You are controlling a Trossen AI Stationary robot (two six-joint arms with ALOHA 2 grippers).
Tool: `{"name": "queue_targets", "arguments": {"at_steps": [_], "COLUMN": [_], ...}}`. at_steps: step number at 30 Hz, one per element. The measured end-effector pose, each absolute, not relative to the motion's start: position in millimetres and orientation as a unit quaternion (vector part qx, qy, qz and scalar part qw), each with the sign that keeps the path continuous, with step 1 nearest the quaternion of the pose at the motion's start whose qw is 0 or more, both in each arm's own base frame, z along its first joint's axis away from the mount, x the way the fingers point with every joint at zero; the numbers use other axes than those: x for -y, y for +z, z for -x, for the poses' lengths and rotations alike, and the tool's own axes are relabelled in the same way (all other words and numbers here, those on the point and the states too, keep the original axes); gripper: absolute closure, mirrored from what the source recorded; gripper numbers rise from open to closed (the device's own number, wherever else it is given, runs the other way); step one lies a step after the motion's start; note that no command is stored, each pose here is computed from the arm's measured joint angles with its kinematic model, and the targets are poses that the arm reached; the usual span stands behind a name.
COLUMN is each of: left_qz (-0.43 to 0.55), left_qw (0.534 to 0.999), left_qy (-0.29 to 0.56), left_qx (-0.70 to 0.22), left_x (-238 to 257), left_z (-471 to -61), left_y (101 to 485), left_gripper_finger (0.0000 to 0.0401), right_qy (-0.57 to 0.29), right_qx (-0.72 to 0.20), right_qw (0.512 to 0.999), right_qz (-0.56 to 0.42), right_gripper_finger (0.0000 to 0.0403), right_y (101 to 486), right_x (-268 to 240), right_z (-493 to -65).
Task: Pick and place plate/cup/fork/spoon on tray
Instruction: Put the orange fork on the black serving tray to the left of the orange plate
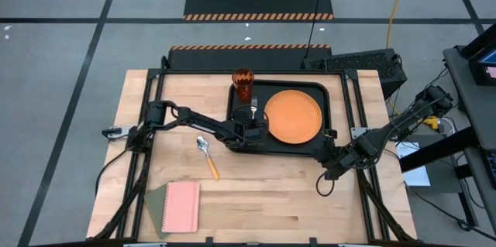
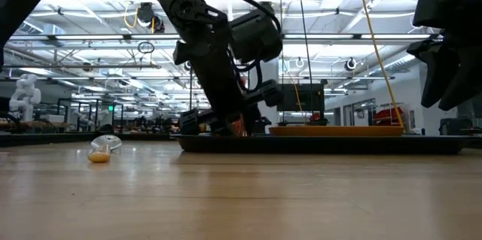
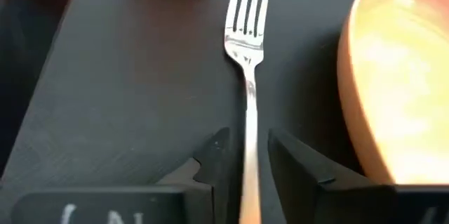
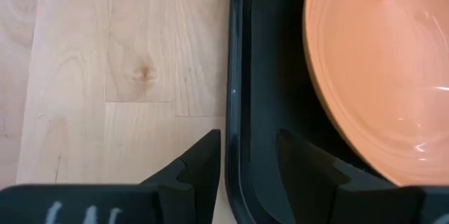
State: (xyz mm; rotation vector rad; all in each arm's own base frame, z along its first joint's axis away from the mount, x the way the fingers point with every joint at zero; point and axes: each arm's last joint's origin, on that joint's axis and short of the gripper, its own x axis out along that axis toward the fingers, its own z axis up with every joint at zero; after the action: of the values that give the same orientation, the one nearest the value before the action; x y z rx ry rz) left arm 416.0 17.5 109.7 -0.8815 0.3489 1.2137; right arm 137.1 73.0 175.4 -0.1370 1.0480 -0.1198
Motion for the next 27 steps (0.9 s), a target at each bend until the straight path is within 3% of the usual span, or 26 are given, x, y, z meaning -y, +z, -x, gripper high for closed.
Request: {"name": "queue_targets", "arguments": {"at_steps": [13,21,27], "left_qz": [0.35,0.257,0.237], "left_qw": [0.766,0.804,0.798], "left_qy": [0.514,0.48,0.451], "left_qx": [-0.16,-0.24,-0.321], "left_x": [-9,-16,-39], "left_z": [-418,-405,-400], "left_y": [138,173,166], "left_gripper_finger": [0.0284,0.0284,0.0284], "right_qy": [-0.056,-0.084,-0.104], "right_qx": [-0.502,-0.474,-0.461], "right_qw": [0.861,0.875,0.881], "right_qz": [0.068,0.051,0.005], "right_gripper_finger": [0.0273,0.0273,0.0273], "right_y": [175,178,180], "right_x": [-73,-73,-72], "right_z": [-137,-139,-139]}}
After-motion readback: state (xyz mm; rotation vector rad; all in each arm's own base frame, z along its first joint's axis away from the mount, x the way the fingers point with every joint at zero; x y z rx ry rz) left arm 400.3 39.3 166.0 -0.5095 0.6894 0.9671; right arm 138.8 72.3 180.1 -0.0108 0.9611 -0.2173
